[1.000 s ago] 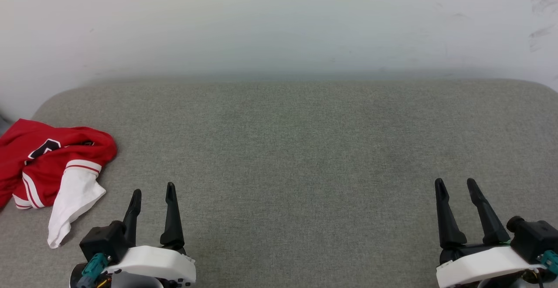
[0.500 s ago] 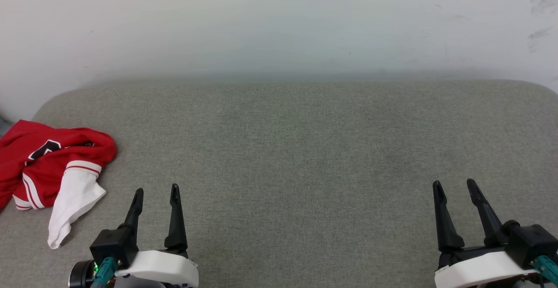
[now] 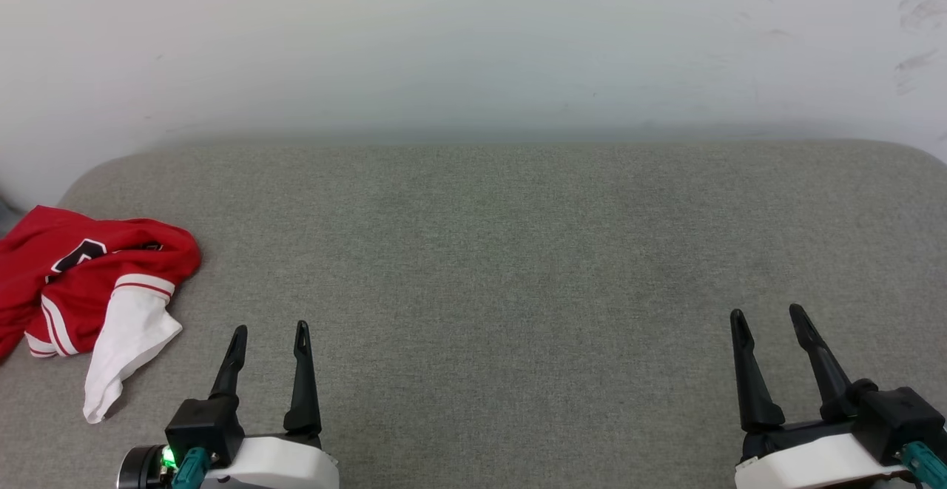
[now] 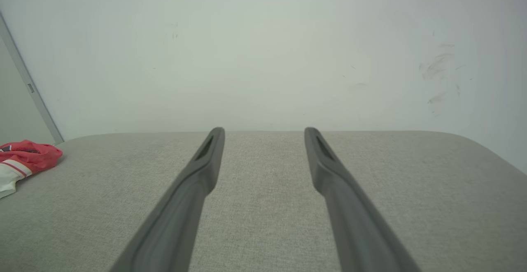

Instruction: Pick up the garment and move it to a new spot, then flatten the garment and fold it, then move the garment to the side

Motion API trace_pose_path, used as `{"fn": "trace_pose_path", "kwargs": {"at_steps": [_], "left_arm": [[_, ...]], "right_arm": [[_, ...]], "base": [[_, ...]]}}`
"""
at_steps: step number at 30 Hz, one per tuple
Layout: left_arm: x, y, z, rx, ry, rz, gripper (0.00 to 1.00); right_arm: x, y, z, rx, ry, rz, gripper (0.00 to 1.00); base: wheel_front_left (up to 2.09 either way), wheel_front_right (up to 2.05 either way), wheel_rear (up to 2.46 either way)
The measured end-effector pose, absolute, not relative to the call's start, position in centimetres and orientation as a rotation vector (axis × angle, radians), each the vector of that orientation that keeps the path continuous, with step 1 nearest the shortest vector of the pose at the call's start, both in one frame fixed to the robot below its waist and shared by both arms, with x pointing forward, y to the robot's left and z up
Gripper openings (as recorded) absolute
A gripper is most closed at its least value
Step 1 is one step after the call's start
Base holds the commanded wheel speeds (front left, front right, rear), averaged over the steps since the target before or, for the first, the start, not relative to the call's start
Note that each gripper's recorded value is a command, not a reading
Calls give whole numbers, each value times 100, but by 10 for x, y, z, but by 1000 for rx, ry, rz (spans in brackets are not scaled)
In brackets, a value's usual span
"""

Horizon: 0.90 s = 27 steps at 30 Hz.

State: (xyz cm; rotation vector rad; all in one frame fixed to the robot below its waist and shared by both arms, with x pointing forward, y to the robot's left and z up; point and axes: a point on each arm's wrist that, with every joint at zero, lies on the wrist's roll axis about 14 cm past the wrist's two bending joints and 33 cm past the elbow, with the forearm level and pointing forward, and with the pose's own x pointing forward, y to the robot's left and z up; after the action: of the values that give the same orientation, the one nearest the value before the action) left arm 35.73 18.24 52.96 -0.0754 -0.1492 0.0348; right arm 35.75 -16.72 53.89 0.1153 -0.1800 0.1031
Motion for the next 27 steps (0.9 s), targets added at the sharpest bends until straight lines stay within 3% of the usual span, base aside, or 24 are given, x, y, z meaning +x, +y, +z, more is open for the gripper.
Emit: {"fn": "trace_pose_path", "kwargs": {"at_steps": [27], "left_arm": [[356,185,517,-86,-117,41,100]], "right_arm": [[356,-177,529,159,-159,70,100]], "base": [[0,0,0]]}}
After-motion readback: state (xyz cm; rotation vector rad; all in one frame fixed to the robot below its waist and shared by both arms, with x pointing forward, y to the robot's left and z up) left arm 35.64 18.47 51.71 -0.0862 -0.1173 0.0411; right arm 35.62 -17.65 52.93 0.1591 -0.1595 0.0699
